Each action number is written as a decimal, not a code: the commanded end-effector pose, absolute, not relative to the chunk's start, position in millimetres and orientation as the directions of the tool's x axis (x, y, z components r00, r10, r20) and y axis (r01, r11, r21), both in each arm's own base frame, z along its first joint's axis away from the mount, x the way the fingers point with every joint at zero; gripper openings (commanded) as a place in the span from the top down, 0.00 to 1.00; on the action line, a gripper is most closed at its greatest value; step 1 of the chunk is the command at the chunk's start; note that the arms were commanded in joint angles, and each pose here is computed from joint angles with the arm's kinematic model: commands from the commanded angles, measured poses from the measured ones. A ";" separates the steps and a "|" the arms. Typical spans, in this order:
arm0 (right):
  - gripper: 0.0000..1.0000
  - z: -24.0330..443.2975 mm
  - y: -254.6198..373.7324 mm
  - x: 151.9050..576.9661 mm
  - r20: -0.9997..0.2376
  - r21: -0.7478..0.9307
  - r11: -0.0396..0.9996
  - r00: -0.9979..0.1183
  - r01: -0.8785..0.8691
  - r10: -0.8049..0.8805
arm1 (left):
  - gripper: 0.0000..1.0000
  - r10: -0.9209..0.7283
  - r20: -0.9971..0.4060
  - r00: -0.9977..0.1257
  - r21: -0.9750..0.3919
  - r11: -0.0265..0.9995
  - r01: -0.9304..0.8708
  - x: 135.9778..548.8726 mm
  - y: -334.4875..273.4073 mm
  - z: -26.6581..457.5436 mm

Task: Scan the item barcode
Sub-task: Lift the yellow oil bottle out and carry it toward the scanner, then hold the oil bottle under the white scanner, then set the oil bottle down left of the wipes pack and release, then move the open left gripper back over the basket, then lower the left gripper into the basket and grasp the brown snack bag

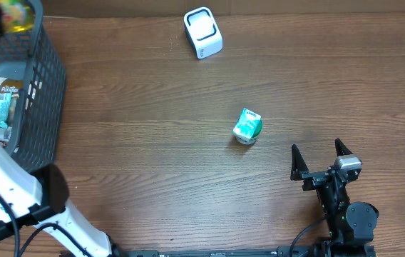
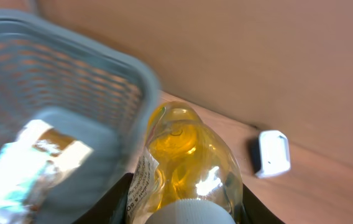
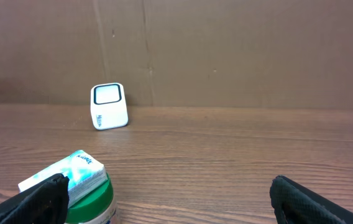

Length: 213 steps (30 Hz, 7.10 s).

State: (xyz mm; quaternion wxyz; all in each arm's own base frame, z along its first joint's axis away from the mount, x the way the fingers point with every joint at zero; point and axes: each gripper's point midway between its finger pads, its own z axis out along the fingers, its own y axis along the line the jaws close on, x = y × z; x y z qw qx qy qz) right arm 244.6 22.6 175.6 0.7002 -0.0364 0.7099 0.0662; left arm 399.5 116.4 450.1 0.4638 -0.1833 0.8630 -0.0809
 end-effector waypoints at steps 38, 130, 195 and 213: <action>0.00 173.1 20.9 244.9 -0.999 0.048 0.990 -0.016 -0.136 0.046 | 0.73 0.177 -0.351 -0.920 -0.108 0.968 0.227 391.3 -247.9 166.5; 0.00 173.1 20.9 244.9 -0.999 0.048 0.990 -0.016 -0.136 0.046 | 0.00 0.004 -0.714 -0.700 0.374 0.847 -0.378 343.9 94.0 390.0; 0.00 173.1 20.9 244.9 -0.999 0.048 0.990 -0.016 -0.136 0.046 | 0.96 -0.397 -0.223 -0.890 0.252 0.859 -0.446 370.3 323.8 101.9; 0.00 173.1 20.8 244.9 -0.999 0.048 0.990 -0.016 -0.135 0.046 | 0.00 -0.407 -0.220 -0.886 0.254 0.853 -0.455 359.1 317.1 121.8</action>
